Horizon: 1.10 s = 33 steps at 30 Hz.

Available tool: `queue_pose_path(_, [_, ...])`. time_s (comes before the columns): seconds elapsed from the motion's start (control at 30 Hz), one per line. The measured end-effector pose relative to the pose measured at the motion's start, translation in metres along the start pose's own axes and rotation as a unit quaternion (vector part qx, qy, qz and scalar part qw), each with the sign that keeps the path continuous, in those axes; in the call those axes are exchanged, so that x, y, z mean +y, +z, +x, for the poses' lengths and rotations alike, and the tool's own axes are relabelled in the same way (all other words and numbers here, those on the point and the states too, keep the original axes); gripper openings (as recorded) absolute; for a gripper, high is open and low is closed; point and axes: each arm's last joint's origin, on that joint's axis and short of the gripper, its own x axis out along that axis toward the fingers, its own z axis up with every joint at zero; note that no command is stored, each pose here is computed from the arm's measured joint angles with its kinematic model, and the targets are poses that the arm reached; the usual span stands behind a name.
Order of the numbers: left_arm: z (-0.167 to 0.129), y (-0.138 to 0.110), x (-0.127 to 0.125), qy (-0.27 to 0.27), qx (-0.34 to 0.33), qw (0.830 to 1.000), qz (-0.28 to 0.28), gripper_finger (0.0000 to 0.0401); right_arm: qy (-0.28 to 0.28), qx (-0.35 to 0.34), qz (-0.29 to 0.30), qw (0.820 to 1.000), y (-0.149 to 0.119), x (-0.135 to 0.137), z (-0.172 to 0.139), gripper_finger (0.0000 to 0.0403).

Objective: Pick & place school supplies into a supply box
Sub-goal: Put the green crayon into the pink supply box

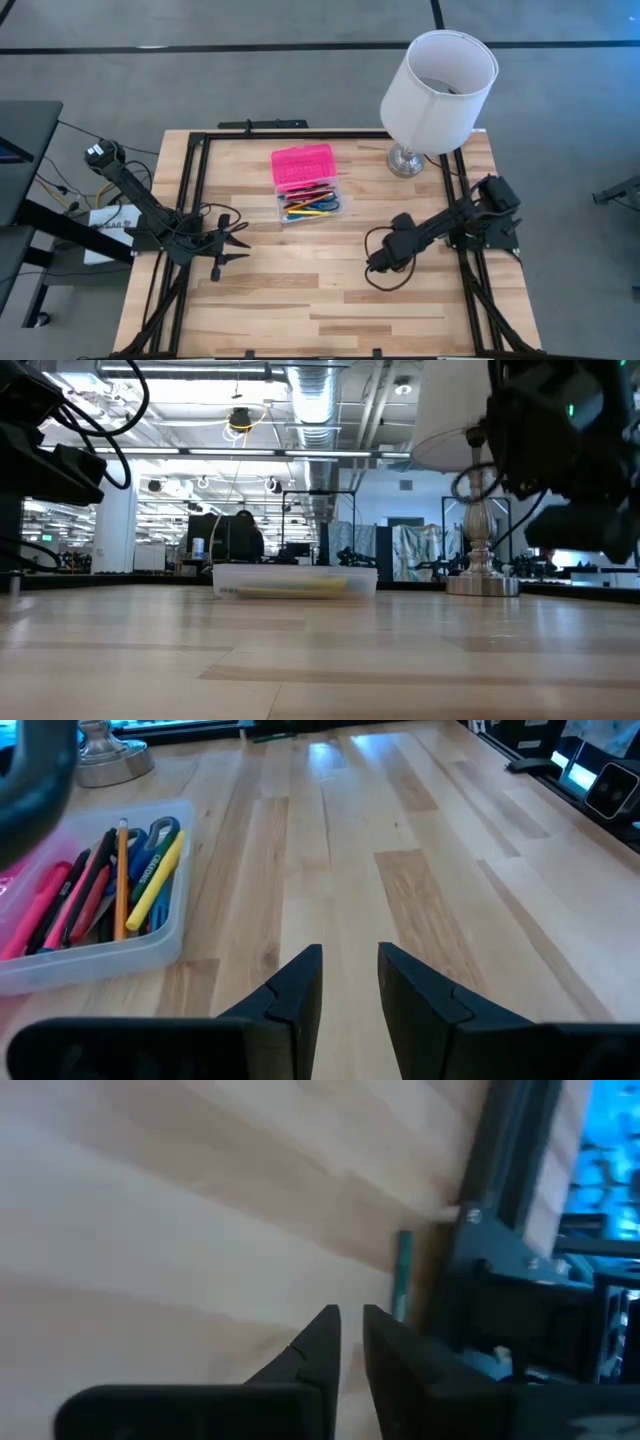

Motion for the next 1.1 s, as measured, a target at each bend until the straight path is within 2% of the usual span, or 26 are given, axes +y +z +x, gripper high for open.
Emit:
queue_pose_path(0.23, [0.000,0.000,0.000,-0.002,0.001,1.000,-0.007,0.0096,-0.043,0.038,-0.005,0.998,0.003,-0.008,0.026,0.0085])
queue_pose_path(0.37, [0.000,0.000,0.000,-0.002,0.001,1.000,-0.011,0.0096,-0.030,0.057,-0.035,0.997,0.003,-0.006,0.040,0.0097])
queue_pose_path(0.5, [0.000,0.000,0.000,-0.002,0.001,1.000,-0.011,0.0096,-0.013,0.061,-0.054,0.997,0.004,-0.004,0.053,0.0097])
queue_pose_path(0.6, [0.000,0.000,0.000,-0.002,0.001,1.000,-0.011,0.0096,-0.025,0.068,-0.050,0.996,0.005,-0.008,0.062,0.0097])
queue_pose_path(0.9, [0.000,0.000,0.000,-0.002,0.001,1.000,-0.011,0.0096,-0.018,0.078,-0.051,0.995,0.007,-0.020,0.069,0.0097])
queue_pose_path(1.1, [0.000,0.000,0.000,-0.002,0.002,1.000,-0.011,0.0096,0.000,0.070,-0.042,0.997,0.009,-0.027,0.065,0.0065])
